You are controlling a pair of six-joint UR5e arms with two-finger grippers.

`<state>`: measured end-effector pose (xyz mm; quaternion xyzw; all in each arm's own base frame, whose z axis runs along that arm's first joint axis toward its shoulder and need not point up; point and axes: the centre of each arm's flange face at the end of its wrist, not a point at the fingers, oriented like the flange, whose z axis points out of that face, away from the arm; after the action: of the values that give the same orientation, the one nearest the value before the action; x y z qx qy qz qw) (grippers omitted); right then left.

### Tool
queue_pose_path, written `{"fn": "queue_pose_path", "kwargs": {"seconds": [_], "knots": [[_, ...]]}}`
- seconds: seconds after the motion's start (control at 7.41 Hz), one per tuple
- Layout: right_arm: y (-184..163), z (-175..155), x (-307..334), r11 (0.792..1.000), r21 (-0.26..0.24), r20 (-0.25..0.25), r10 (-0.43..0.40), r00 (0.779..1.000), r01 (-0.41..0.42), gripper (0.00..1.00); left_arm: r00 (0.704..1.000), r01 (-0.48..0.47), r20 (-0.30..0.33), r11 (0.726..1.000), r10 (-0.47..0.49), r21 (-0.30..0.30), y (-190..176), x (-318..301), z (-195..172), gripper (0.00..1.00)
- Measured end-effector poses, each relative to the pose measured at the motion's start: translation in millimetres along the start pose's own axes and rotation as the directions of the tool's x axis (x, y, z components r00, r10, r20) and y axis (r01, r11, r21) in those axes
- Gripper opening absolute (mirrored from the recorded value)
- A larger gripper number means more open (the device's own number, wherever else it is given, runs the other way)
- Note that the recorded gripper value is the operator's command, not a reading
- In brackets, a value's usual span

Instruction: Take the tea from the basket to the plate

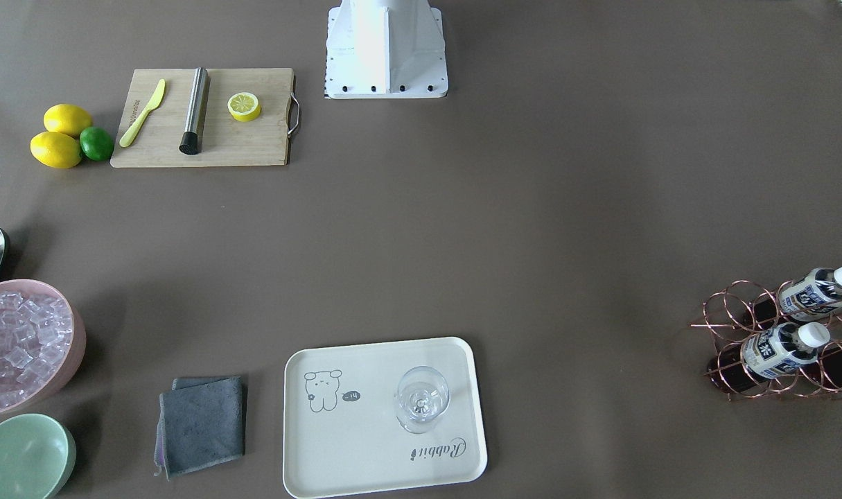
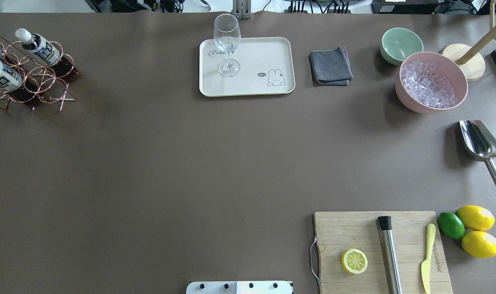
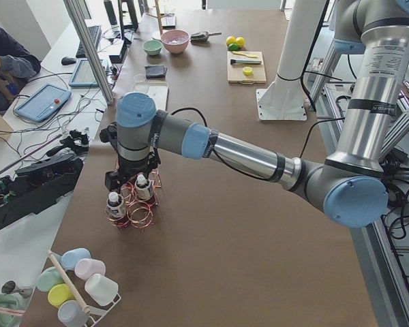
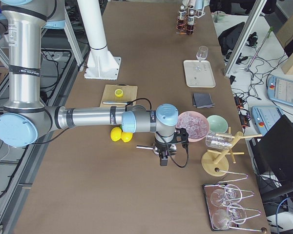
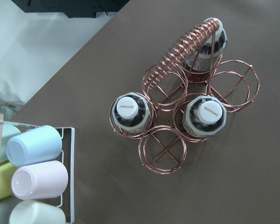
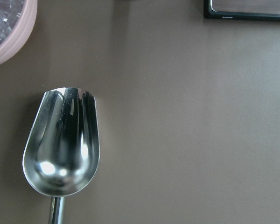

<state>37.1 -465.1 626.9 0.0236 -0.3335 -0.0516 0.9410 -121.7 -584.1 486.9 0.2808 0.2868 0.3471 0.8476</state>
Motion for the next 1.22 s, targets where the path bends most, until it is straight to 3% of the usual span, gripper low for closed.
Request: {"fn": "queue_pose_path", "kwargs": {"seconds": [0.27,0.68,0.94,1.22], "knots": [[0,0,0,1.0,0.0,0.001,0.0,1.0,0.0,1.0,0.982,-0.187,-0.024,0.982,0.187,-0.014,-27,-43,12,0.98],[0,0,0,1.0,-0.001,0.001,0.001,1.0,-0.001,1.0,0.923,-0.384,-0.048,0.923,0.383,-0.011,-64,-63,24,0.98],[0,0,0,1.0,0.0,0.001,0.0,1.0,0.0,1.0,0.886,-0.458,-0.078,0.889,0.457,0.009,-88,-59,40,0.98],[0,0,0,1.0,-0.001,0.001,0.001,1.0,-0.001,1.0,0.874,-0.463,-0.133,0.884,0.467,0.065,-99,-44,59,0.98]]}}
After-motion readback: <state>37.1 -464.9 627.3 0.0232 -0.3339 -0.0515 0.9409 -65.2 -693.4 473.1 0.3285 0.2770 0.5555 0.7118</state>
